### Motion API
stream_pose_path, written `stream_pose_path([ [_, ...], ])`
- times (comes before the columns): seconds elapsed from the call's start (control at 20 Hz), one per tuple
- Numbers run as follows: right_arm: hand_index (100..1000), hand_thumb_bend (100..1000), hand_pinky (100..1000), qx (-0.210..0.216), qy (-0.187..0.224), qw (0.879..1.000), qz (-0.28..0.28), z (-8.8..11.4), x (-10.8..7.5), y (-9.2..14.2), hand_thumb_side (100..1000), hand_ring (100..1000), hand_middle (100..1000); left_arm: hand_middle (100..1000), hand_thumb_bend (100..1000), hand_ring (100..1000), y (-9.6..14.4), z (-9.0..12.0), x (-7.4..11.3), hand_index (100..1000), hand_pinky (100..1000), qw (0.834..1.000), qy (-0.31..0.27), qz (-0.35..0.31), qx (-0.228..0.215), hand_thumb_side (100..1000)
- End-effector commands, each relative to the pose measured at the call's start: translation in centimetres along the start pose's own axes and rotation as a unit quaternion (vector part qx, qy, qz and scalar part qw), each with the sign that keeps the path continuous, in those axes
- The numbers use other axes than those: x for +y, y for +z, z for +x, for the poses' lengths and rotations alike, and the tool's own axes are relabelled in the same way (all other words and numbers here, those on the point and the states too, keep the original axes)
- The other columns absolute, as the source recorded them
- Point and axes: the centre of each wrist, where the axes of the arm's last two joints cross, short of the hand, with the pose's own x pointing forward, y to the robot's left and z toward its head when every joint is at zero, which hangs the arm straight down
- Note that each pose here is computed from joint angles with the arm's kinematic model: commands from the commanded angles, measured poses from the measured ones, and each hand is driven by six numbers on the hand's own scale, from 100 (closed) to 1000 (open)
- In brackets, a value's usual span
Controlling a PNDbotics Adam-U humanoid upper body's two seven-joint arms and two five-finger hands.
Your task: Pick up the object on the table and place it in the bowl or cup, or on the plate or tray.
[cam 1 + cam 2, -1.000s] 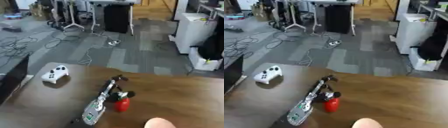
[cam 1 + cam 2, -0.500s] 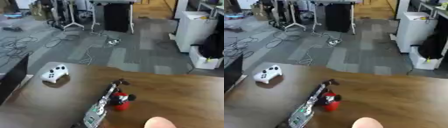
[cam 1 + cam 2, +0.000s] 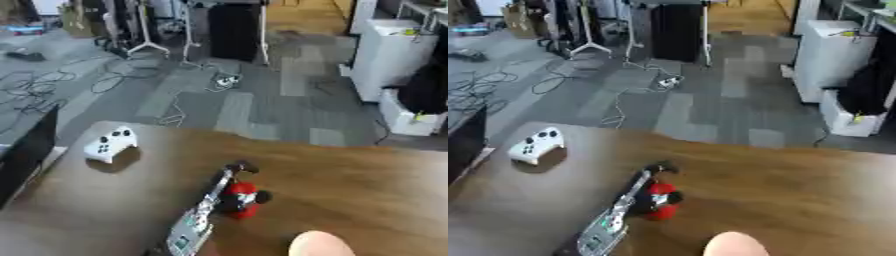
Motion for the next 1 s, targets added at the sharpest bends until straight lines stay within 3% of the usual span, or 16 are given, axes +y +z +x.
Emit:
stream_pose_path([
  [0.05,830,361,667,-0.018,0.002,1.000,-0.003,0.7,-0.4,-0.5,642,503,767,697,931,1000,-0.5,0.6,0.5,747,539,1.000,-0.008,0.003,-0.012,761],
  [0.35,829,364,667,-0.022,0.001,1.000,-0.001,0.8,-0.4,-0.6,646,503,767,697,940,1000,0.5,-0.3,-0.3,755,534,1.000,-0.007,-0.005,0.007,752],
  [0.6,829,366,667,-0.026,-0.001,1.000,0.001,0.9,-0.3,-0.6,648,502,767,664,1000,1000,0.9,-1.0,-0.7,784,501,0.999,-0.026,-0.010,0.022,543],
  [0.85,828,367,666,-0.028,-0.001,1.000,0.002,1.0,-0.3,-0.7,648,502,767,669,1000,1000,1.1,-1.3,-1.2,808,479,0.996,-0.082,-0.024,0.032,484],
  [0.9,827,366,666,-0.028,-0.001,1.000,0.002,1.0,-0.3,-0.7,648,502,767,655,1000,1000,1.1,-1.4,-1.3,803,430,0.995,-0.093,-0.025,0.033,422],
  [1.0,827,365,666,-0.028,-0.002,1.000,0.003,1.0,-0.3,-0.7,647,502,767,624,1000,1000,1.1,-1.4,-1.5,787,382,0.992,-0.118,-0.027,0.035,392],
])
